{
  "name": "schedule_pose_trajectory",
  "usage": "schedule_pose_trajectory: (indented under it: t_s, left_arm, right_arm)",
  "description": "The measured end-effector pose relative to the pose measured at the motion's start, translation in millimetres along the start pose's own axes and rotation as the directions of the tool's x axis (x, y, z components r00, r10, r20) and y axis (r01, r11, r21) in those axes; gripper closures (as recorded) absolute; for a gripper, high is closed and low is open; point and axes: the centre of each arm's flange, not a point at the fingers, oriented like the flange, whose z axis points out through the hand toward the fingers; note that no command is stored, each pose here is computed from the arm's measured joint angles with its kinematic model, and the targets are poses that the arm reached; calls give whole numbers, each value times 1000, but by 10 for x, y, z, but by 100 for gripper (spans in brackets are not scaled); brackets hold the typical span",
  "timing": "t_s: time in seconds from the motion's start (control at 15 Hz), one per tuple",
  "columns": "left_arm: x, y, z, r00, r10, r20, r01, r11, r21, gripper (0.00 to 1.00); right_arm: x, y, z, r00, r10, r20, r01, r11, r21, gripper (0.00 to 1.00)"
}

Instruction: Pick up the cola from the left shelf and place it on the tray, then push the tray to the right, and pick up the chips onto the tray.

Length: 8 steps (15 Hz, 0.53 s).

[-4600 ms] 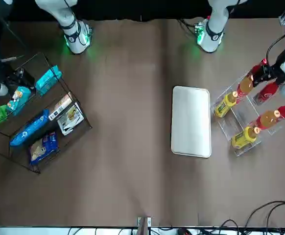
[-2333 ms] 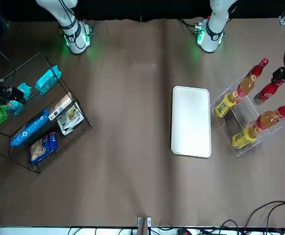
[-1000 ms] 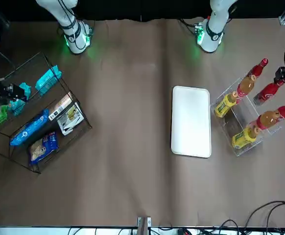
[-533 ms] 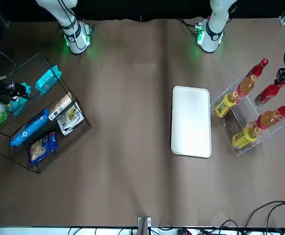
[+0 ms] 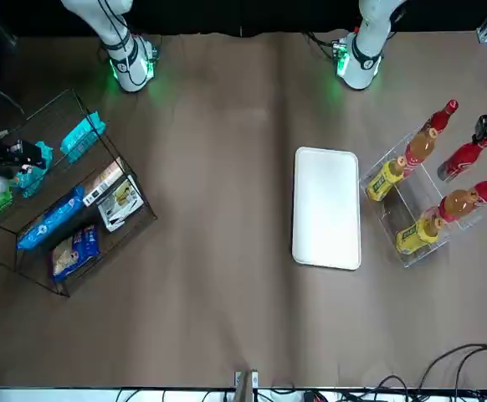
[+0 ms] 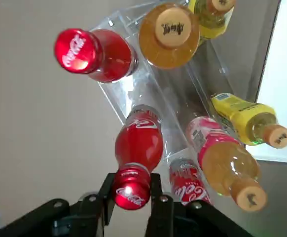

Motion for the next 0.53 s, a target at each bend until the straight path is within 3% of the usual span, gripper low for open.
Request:
schedule_pose_trajectory:
  t_s: [0.33,0.53]
  left_arm:
    - [-71,27,-929,998,-51,-47,52,998,20,68]
    - [1,230,-1126,994,-85,-73,87,996,28,68]
  right_arm:
    - [49,24,96,1000,-8,19,7,1000,5,3]
    - [88,58,183,999,-6,34,6,1000,9,3]
